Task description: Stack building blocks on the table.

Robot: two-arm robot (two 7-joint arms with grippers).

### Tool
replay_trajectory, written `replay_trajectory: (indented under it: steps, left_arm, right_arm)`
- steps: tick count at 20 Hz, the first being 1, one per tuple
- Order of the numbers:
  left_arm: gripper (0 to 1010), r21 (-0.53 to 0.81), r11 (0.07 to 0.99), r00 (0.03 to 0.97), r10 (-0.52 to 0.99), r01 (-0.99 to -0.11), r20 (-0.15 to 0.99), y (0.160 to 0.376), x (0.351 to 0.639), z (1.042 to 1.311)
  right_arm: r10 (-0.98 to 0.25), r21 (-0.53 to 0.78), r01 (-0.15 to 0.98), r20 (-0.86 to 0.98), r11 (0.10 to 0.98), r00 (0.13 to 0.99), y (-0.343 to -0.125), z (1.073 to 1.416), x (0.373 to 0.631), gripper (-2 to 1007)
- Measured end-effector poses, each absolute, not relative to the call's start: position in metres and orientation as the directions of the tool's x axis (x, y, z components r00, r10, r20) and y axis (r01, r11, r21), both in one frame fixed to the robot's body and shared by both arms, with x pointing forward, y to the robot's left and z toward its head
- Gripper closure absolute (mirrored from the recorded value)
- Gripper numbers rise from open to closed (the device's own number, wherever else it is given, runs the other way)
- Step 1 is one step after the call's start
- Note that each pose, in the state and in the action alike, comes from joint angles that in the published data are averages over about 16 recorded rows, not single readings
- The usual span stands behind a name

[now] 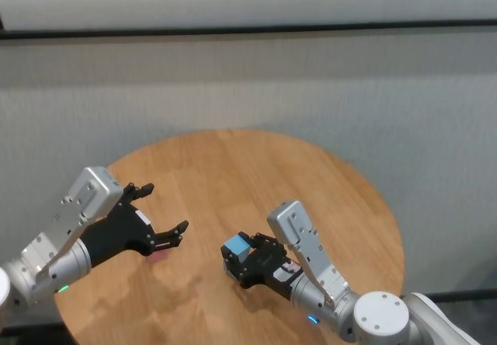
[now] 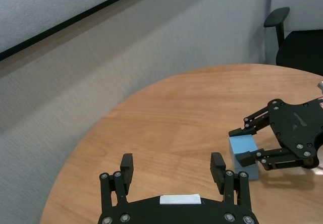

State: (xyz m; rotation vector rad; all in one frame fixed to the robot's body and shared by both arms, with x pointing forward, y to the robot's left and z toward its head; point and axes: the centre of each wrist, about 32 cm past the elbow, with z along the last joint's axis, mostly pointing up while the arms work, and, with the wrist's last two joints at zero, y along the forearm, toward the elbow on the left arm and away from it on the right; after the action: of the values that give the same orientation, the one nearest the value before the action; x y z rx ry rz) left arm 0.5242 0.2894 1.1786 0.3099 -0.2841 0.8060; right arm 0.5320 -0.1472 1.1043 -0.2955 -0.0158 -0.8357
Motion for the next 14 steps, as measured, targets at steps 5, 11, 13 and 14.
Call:
replay_trajectory:
  steps: [5, 11, 13, 14]
  left_arm:
    - [8, 0.162, 0.652, 0.659, 0.658, -0.741, 0.363, 0.2894, 0.5242, 1.1786]
    - [8, 0.162, 0.652, 0.659, 0.658, -0.741, 0.363, 0.2894, 0.5242, 1.1786]
    - [8, 0.162, 0.652, 0.659, 0.658, -0.741, 0.363, 0.2895, 0.5242, 1.1786]
    - [8, 0.162, 0.652, 0.659, 0.658, -0.741, 0.363, 0.2895, 0.5242, 1.1786]
  right_arm:
    - [-0.730, -0.252, 0.733, 0.128, 0.631, 0.672, -0.1472, 1.1051, 0.5324, 521]
    - [-0.736, -0.239, 0.742, 0.130, 0.627, 0.664, -0.1484, 1.1088, 0.5337, 350]
    - [-0.742, -0.228, 0.749, 0.132, 0.623, 0.657, -0.1501, 1.1111, 0.5348, 277]
    - [-0.746, -0.221, 0.753, 0.131, 0.620, 0.652, -0.1514, 1.1125, 0.5355, 243]
